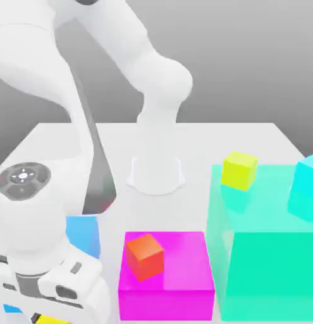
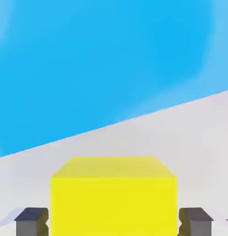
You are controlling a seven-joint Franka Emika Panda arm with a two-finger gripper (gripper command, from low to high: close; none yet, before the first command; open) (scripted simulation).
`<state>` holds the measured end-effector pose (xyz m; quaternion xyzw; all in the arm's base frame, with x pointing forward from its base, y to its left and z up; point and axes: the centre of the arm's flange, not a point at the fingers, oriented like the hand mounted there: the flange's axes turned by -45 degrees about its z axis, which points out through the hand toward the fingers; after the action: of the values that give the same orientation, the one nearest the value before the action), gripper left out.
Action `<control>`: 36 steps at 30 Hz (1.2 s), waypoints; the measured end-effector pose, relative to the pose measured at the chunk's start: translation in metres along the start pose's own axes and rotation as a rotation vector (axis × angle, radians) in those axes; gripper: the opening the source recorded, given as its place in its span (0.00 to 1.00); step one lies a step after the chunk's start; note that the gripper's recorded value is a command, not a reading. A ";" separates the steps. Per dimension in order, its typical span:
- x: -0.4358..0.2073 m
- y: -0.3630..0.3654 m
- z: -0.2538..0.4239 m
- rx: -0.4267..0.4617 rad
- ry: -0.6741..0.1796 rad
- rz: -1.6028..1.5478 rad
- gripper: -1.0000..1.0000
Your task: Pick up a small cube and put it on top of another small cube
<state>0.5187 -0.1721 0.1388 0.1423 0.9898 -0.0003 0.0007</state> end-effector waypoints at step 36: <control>0.087 0.101 -0.183 -0.065 -0.001 0.312 0.00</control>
<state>0.4637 -0.0507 0.3212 0.2941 0.9552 0.0319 0.0058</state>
